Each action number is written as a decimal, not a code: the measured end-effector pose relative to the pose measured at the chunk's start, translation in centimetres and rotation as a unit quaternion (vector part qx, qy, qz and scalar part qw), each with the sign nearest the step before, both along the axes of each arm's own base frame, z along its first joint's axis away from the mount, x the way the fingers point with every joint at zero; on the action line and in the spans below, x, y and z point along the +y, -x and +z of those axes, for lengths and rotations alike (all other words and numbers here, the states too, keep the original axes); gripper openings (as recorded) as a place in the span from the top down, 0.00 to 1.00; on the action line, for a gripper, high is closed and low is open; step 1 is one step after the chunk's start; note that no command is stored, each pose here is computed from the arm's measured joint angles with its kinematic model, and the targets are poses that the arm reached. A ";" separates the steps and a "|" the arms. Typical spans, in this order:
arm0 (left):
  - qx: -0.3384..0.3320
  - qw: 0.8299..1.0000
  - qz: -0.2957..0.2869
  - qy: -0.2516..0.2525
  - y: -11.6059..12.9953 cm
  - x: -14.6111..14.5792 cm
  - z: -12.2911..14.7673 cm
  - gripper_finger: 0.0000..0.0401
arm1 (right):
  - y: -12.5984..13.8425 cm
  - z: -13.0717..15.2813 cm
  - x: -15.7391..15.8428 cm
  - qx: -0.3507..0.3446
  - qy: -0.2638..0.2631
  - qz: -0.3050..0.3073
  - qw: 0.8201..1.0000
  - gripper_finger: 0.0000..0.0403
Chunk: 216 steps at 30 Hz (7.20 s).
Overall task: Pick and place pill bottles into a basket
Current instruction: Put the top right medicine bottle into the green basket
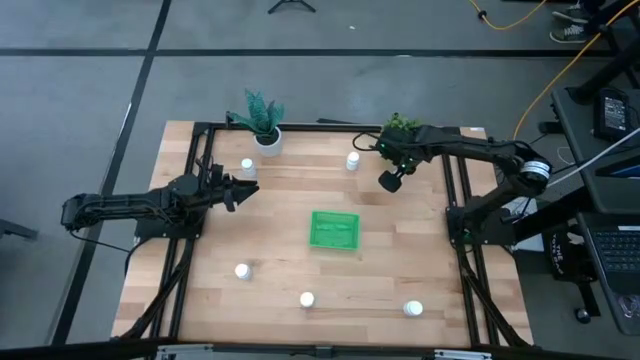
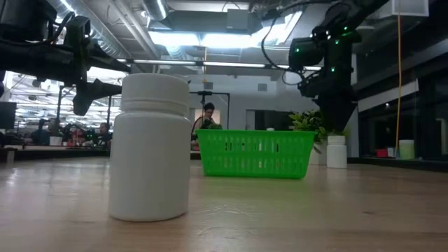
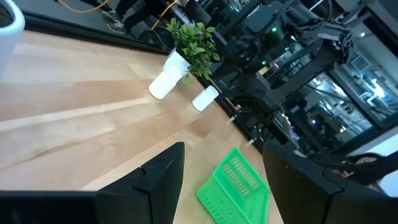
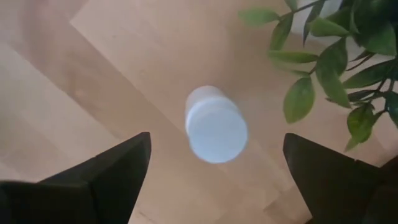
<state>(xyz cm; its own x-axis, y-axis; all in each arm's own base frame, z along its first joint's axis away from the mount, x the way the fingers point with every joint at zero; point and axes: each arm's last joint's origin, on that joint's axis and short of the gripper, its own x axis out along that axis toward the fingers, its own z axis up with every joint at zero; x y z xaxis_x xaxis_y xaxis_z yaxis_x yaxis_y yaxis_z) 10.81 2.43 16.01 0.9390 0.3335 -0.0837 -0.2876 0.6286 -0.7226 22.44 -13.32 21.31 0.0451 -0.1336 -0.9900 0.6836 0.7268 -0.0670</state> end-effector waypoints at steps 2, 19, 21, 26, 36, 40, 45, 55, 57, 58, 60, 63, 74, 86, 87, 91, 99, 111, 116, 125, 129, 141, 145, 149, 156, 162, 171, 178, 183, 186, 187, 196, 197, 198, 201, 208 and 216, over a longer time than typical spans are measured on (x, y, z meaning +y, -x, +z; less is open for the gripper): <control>-0.001 1.000 0.000 0.002 0.0 0.0 0.0 0.47 | 0.0 -0.4 -0.5 0.005 -0.002 0.001 1.000 0.09; -0.005 1.000 0.012 0.011 0.0 0.1 0.0 0.47 | -0.1 -1.7 -1.7 0.003 -0.041 0.005 0.999 0.13; -0.005 1.000 0.015 0.011 0.0 0.1 0.0 0.47 | -0.1 -1.7 -1.7 0.003 -0.041 0.005 0.999 0.18; -0.005 1.000 0.015 0.011 0.0 0.1 0.0 0.47 | -0.1 -1.7 -1.6 -0.005 -0.054 0.006 0.999 0.32; -0.005 1.000 0.015 0.011 0.0 0.1 0.0 0.47 | 0.1 -1.7 -1.4 -0.002 -0.068 -0.005 0.998 0.59; -0.005 1.000 0.015 0.011 0.0 0.1 0.0 0.47 | 0.1 -1.7 -1.4 -0.002 -0.069 -0.005 0.998 0.63; -0.005 1.000 0.014 0.011 0.0 0.1 0.0 0.47 | -0.3 -1.7 -0.8 -0.007 -0.080 0.005 0.997 0.63; 0.005 1.000 0.010 -0.001 0.0 0.1 -0.1 0.47 | -1.9 -0.3 2.5 -0.036 -0.086 0.063 0.994 0.63; 0.008 1.000 0.009 -0.009 0.0 0.1 -0.1 0.47 | -2.3 0.6 3.1 -0.051 -0.078 0.078 0.993 0.63; 0.009 1.000 0.008 -0.013 0.0 0.1 -0.1 0.47 | -2.5 1.1 3.4 -0.059 -0.075 0.080 0.992 0.63; 0.012 1.000 0.008 -0.021 0.0 0.1 -0.1 0.47 | -3.1 2.4 3.9 -0.081 -0.065 0.088 0.991 0.63; 0.017 0.999 0.009 -0.033 0.0 0.1 -0.1 0.47 | -4.1 4.8 4.8 -0.120 -0.047 0.113 0.985 0.63; 0.029 0.997 0.008 -0.066 0.0 0.1 -0.1 0.47 | -6.8 15.1 9.5 -0.262 0.013 0.185 0.947 0.63; 0.032 0.997 0.003 -0.065 0.0 0.0 -0.1 0.47 | -10.7 14.6 15.6 -0.200 -0.013 0.209 0.957 0.63; 0.032 0.997 0.004 -0.065 0.0 0.1 -0.2 0.47 | -11.2 13.8 15.8 -0.180 -0.015 0.217 0.959 0.63; 0.035 0.997 0.009 -0.065 0.1 0.1 -0.2 0.47 | -12.9 10.7 16.3 -0.122 -0.025 0.253 0.959 0.63; 0.034 0.997 0.046 -0.056 0.1 0.3 -0.2 0.47 | -14.7 7.6 16.8 -0.079 -0.029 0.297 0.951 0.63; 0.045 0.995 0.028 -0.085 0.1 0.2 -0.2 0.47 | -17.2 3.5 16.3 -0.046 -0.026 0.296 0.954 0.63; 0.044 0.995 0.001 -0.085 0.0 0.0 -0.2 0.47 | -17.5 2.7 15.3 -0.035 -0.024 0.273 0.961 0.63; 0.042 0.996 -0.009 -0.084 0.0 0.0 -0.2 0.47 | -16.8 1.2 15.0 -0.006 -0.030 0.266 0.963 0.63; 0.042 0.996 -0.009 -0.084 0.0 0.0 -0.2 0.47 | -15.9 -0.5 15.1 0.026 -0.040 0.252 0.966 0.63; 0.042 0.996 -0.009 -0.084 0.0 0.0 -0.2 0.47 | -15.9 -1.2 15.1 0.019 -0.039 0.244 0.969 0.61; 0.042 0.996 -0.009 -0.084 0.0 0.0 -0.2 0.47 | -15.9 -1.2 15.1 0.016 -0.038 0.243 0.969 0.60; 0.042 0.996 -0.009 -0.084 0.0 0.0 -0.2 0.47 | -15.9 -1.2 15.1 0.016 -0.038 0.242 0.969 0.60; 0.042 0.996 -0.009 -0.084 0.0 0.0 -0.2 0.47 | -15.8 -1.2 15.1 0.020 -0.040 0.230 0.972 0.60; 0.042 0.996 -0.009 -0.084 0.0 0.0 -0.2 0.47 | -15.6 -1.0 15.1 0.021 -0.041 0.228 0.973 0.59; 0.042 0.996 -0.009 -0.084 0.0 0.0 -0.2 0.47 | -15.6 -1.0 15.2 0.017 -0.061 0.212 0.975 0.43; 0.045 0.995 -0.009 -0.084 0.0 0.0 -0.3 0.47 | -15.7 -0.3 15.3 0.017 -0.069 0.205 0.976 0.30; 0.049 0.995 -0.010 -0.086 0.0 0.0 -0.3 0.47 | -16.1 2.4 15.2 0.012 -0.053 0.204 0.977 0.29; 0.049 0.995 -0.013 -0.086 0.0 0.0 -0.3 0.47 | -16.2 5.2 15.1 0.004 -0.024 0.203 0.979 0.30; 0.049 0.995 -0.015 -0.086 0.0 0.0 -0.3 0.47 | -16.3 6.3 15.0 -0.002 -0.012 0.203 0.979 0.30; 0.047 0.995 -0.023 -0.084 0.0 -0.1 -0.3 0.47 | -15.1 16.4 11.8 -0.066 0.143 0.187 0.970 0.30; 0.047 0.995 -0.023 -0.084 0.0 -0.1 -0.3 0.47 | -14.9 17.1 10.9 -0.069 0.155 0.187 0.968 0.30; 0.047 0.995 -0.023 -0.084 0.0 -0.1 -0.3 0.47 | -14.7 17.6 9.9 -0.072 0.162 0.185 0.967 0.30; 0.047 0.995 -0.022 -0.082 0.0 -0.1 -0.3 0.47 | -14.0 18.2 6.0 -0.062 0.173 0.177 0.967 0.30; 0.037 0.998 -0.016 -0.053 0.0 -0.1 -0.3 0.47 | -11.6 17.5 -3.3 -0.081 0.110 0.152 0.979 0.27; 0.033 0.998 0.025 -0.038 0.1 0.2 -0.3 0.47 | -10.5 13.4 -8.3 -0.062 0.084 0.129 0.986 0.18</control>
<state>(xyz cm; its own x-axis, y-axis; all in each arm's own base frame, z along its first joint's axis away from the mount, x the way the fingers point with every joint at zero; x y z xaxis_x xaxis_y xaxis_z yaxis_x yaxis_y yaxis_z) 10.71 2.58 15.68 0.9145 0.3873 -0.1172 -0.3648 0.6640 -0.6527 32.94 -21.63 34.69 0.2173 -0.2629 -0.9400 0.4886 0.8630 -0.1284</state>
